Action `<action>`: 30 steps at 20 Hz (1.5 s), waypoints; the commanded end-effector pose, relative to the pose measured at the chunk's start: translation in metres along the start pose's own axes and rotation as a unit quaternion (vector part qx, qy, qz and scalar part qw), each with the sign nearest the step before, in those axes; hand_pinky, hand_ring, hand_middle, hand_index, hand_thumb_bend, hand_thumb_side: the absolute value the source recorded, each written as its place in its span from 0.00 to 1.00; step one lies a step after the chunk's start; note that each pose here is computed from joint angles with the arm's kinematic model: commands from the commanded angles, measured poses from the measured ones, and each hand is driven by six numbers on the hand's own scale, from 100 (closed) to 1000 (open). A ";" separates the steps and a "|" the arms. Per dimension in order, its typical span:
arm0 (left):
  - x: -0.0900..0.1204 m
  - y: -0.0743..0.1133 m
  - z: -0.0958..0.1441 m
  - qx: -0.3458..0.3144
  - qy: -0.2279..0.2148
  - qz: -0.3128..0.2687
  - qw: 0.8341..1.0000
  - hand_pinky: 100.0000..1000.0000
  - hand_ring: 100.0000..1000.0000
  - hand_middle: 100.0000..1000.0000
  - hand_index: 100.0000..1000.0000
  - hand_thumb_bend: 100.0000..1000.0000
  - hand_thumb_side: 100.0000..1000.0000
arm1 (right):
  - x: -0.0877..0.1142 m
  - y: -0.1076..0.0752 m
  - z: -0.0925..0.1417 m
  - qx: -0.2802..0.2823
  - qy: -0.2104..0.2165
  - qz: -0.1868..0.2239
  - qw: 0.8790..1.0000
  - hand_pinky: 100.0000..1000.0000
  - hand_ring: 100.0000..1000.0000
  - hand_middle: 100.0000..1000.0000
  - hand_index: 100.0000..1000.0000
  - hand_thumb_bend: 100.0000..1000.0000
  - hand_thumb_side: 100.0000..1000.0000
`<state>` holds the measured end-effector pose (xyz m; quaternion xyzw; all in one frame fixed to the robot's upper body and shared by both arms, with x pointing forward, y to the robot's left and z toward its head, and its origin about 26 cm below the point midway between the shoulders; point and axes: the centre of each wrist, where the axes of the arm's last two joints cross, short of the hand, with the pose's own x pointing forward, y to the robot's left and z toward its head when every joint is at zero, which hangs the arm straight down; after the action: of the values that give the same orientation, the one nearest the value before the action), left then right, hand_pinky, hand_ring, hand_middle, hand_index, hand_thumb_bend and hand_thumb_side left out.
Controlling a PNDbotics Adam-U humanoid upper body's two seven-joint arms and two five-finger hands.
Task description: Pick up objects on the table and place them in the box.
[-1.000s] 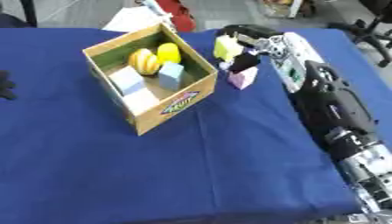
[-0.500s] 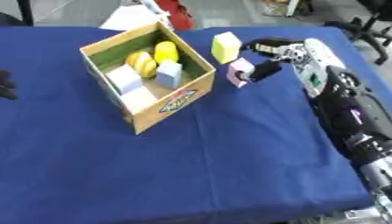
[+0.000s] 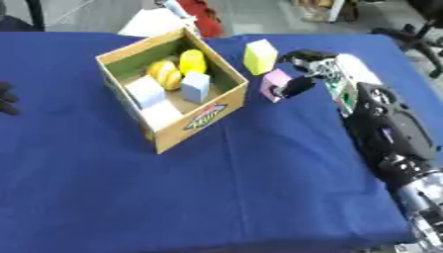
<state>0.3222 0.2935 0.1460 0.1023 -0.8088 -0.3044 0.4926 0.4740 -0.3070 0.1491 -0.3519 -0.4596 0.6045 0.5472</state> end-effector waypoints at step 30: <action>0.017 -0.011 -0.017 -0.002 -0.044 0.031 0.999 0.70 0.55 0.57 0.76 0.00 0.67 | 0.113 -0.081 -0.013 -0.199 -0.203 -0.052 0.957 0.60 0.60 0.74 0.95 0.00 0.37</action>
<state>0.3269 0.2729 0.1471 0.0656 -0.8238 -0.2909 0.4822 0.4936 -0.1967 0.2210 -0.2933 -0.6876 0.5304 0.3999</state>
